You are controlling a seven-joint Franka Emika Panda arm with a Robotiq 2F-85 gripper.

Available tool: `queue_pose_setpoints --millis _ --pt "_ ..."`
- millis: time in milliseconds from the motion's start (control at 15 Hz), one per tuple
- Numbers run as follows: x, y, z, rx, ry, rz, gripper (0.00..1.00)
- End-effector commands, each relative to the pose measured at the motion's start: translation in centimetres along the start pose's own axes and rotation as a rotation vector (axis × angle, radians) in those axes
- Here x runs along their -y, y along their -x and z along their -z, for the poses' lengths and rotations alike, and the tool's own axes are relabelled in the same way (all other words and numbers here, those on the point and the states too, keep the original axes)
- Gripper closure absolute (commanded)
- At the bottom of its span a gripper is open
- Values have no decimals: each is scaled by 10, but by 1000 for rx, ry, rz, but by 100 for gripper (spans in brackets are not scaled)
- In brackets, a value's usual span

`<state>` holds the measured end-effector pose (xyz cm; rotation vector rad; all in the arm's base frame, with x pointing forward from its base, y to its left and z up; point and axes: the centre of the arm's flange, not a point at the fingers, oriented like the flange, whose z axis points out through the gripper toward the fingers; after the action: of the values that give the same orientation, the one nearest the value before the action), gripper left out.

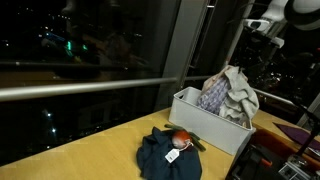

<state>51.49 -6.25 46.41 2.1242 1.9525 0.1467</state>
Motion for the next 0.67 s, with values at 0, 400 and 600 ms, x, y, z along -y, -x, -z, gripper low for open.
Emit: queue_pose_setpoints --millis 0,400,600 --pt "3 -61 79 51 45 89 97" --pt "11 -188 190 104 124 179 97" --pt "18 -263 231 109 151 197 97"
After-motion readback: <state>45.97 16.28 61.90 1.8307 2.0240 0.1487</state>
